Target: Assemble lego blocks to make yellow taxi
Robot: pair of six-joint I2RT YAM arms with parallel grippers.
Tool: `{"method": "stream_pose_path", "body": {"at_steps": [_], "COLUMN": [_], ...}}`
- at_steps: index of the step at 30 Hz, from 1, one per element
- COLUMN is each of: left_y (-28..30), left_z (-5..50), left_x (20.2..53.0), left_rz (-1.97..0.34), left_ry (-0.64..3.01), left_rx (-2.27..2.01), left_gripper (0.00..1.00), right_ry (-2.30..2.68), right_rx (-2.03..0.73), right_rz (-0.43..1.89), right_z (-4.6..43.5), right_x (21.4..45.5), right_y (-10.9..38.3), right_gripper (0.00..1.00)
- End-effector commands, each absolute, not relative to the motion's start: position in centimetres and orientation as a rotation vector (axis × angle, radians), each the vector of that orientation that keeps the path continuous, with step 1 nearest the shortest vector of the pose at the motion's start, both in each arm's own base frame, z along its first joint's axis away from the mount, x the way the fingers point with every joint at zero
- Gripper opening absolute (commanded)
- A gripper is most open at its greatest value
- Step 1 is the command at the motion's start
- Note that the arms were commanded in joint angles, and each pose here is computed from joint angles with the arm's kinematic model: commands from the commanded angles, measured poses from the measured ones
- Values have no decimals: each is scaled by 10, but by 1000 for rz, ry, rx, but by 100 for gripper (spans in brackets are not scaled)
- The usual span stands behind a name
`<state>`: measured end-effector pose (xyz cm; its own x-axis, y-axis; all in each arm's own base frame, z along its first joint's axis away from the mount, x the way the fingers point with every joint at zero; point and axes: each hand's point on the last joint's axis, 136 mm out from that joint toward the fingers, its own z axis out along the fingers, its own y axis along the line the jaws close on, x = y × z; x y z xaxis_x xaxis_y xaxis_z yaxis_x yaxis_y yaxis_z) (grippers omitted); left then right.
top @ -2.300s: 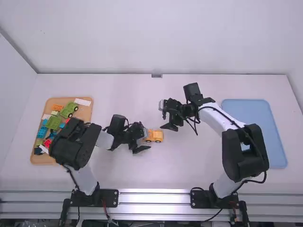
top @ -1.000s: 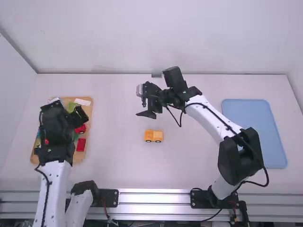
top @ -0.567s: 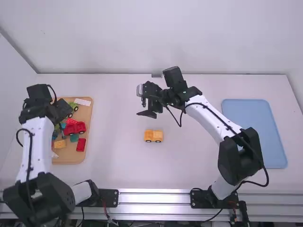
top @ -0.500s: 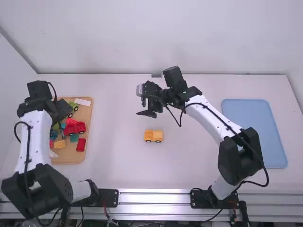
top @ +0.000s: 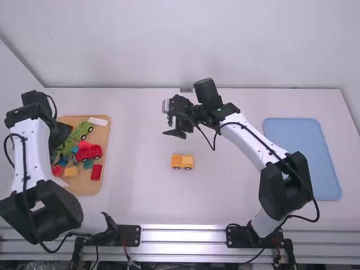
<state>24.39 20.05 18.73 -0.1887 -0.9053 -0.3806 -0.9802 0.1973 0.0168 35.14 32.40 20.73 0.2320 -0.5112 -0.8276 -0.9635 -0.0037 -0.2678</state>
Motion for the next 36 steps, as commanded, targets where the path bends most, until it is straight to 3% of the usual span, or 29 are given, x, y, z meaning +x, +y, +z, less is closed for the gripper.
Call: {"method": "stream_pose_path", "body": {"at_steps": [1, 5, 10, 18, 23, 30, 35, 36], "left_y": [220, 230, 230, 229, 229, 232, 230, 227], "left_z": [182, 162, 130, 83, 59, 45, 34, 29], "left_x": [221, 214, 195, 218, 214, 218, 221, 220], "left_rz": [381, 194, 232, 212, 219, 225, 227, 236], "left_ry": [1988, 2090, 2087, 2111, 2098, 2133, 2224, 2231], "left_rx": [-2054, -2094, -2322, -2264, -2259, -2272, -2270, -2287], "left_gripper": [99, 99, 98, 97, 93, 96, 90, 85], "right_ry": [1378, 1401, 1379, 1395, 1397, 1401, 1421, 1425], "right_rx": [-1632, -1629, -1647, -1647, -1652, -1652, -1655, -1654], "right_rz": [636, 604, 593, 585, 587, 589, 599, 601], "right_z": [221, 217, 214, 211, 208, 207, 204, 204], "right_x": [355, 359, 359, 360, 361, 361, 359, 359], "right_y": [324, 322, 322, 320, 321, 320, 317, 317], "right_gripper": [99, 99, 99, 99, 99, 99, 99, 99]}}
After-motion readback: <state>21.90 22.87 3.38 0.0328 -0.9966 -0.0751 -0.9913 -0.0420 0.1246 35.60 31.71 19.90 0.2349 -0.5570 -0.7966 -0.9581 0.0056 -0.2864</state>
